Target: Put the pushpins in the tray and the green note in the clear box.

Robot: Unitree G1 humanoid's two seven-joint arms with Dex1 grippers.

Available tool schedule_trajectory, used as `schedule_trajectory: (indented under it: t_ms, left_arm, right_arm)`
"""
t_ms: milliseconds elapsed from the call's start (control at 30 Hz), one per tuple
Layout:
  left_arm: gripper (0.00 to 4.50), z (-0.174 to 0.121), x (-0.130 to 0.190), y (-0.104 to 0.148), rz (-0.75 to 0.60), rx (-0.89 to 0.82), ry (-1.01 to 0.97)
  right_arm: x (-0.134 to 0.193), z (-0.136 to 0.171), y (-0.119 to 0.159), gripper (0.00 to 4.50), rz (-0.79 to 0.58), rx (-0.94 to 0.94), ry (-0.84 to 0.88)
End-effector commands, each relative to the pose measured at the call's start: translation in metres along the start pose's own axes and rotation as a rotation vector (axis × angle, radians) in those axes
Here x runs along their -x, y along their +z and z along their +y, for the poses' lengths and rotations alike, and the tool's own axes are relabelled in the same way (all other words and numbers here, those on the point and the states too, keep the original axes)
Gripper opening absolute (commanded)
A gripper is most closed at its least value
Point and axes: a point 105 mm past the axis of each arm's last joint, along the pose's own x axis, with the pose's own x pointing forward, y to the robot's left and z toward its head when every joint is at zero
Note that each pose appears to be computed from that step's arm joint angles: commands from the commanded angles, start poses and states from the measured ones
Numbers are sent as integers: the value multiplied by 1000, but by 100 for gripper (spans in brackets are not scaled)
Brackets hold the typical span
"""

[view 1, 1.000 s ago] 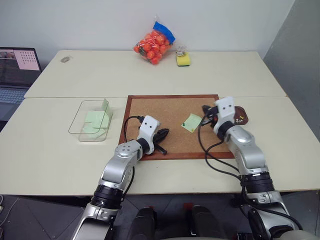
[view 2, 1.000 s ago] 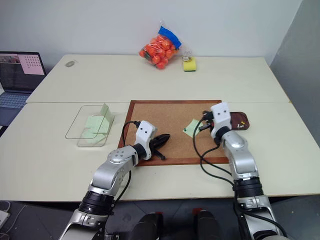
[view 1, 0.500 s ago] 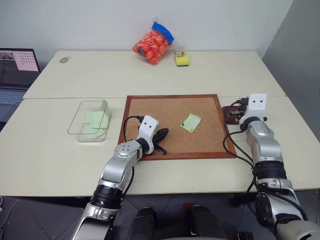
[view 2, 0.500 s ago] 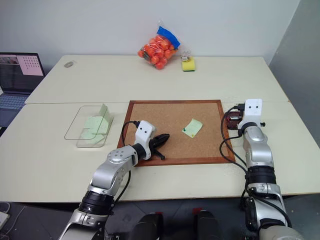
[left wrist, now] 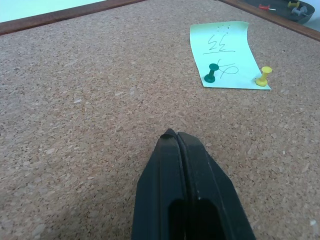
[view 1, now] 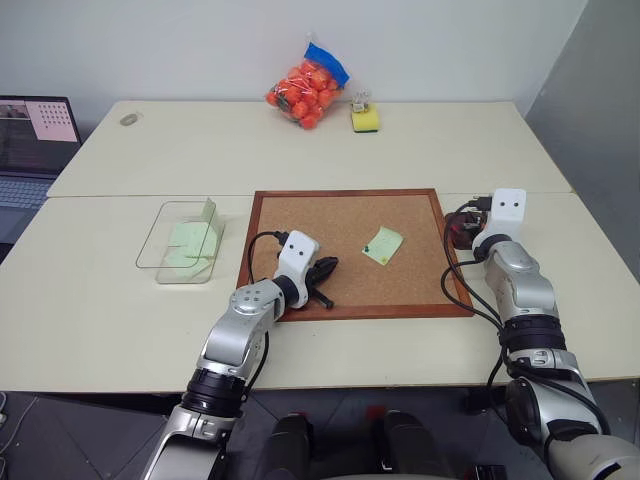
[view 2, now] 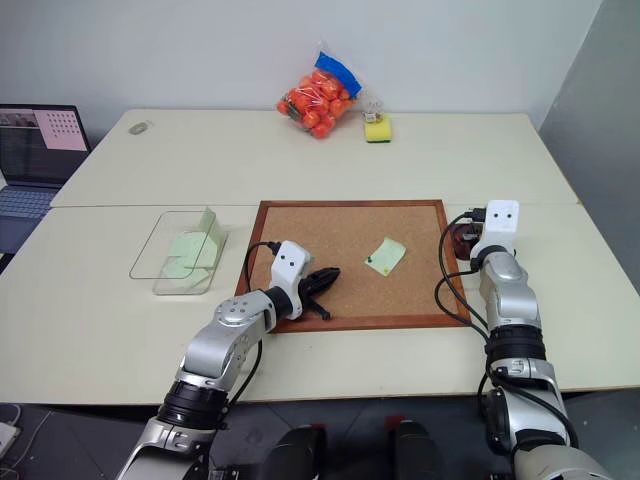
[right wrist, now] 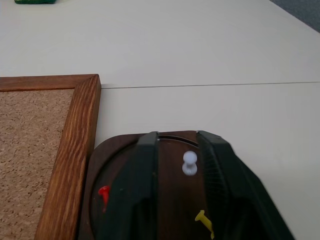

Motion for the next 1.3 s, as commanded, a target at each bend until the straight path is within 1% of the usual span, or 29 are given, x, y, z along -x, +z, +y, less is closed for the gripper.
schedule_trajectory:
  t_ms: [33, 100, 133, 167, 233, 267, 300, 333, 433, 567, 600, 700, 767, 833, 900, 1033, 1133, 1300]
  left_arm:
    - [0, 1, 0, -7, 29, -6, 7]
    - [0, 1, 0, -6, 29, -6, 6]
    - [0, 1, 0, -6, 29, -6, 6]
    - [0, 2, 0, -6, 29, -7, 6]
    - [0, 2, 0, -6, 28, -7, 6]
    - [0, 2, 0, -5, 28, -8, 7]
    - [0, 2, 0, -5, 28, -8, 7]
    - [0, 2, 0, -5, 28, -8, 5]
    - [0, 1, 0, -5, 27, -7, 2]
    - [0, 0, 0, -5, 26, -7, 1]
    - [0, 0, 0, -5, 26, -7, 1]
    - [0, 0, 0, -5, 28, -6, 0]
    - [0, 0, 0, -5, 29, -6, -2]
    - [0, -1, 0, -5, 31, -6, -5]
    - [0, -2, -1, -5, 32, -5, -7]
    - [0, -4, -2, -5, 32, -3, -11]
    - [0, -3, -1, -6, 34, -6, -9]
    - [0, -1, 1, -6, 36, -13, -6]
  right_arm:
    - [2, -3, 19, 255, -62, -8, -4]
    - [2, -3, 19, 301, -62, -9, -6]
    - [3, -4, 18, 309, -63, -9, -9]
    - [3, -5, 18, 345, -64, -8, -13]
    - [4, -6, 19, 373, -67, -4, -18]
    - [4, -6, 21, 403, -74, 1, -15]
    - [5, -4, 23, 428, -84, 1, -2]
    - [7, 1, 27, 442, -96, -8, 38]
    - [14, 14, 37, 442, -142, -9, 157]
    - [32, 28, 50, 442, -202, 40, 333]
    - [39, 35, 51, 442, -216, 62, 399]
    - [64, 61, 47, 442, -234, 135, 608]
    - [79, 77, 35, 442, -213, 196, 722]
    - [86, 86, 19, 442, -174, 245, 772]
    - [88, 92, 11, 442, -157, 257, 793]
    - [92, 108, 5, 442, -157, 246, 838]
    - [98, 130, -1, 442, -153, 213, 902]
    - [98, 137, -12, 442, -121, 171, 929]
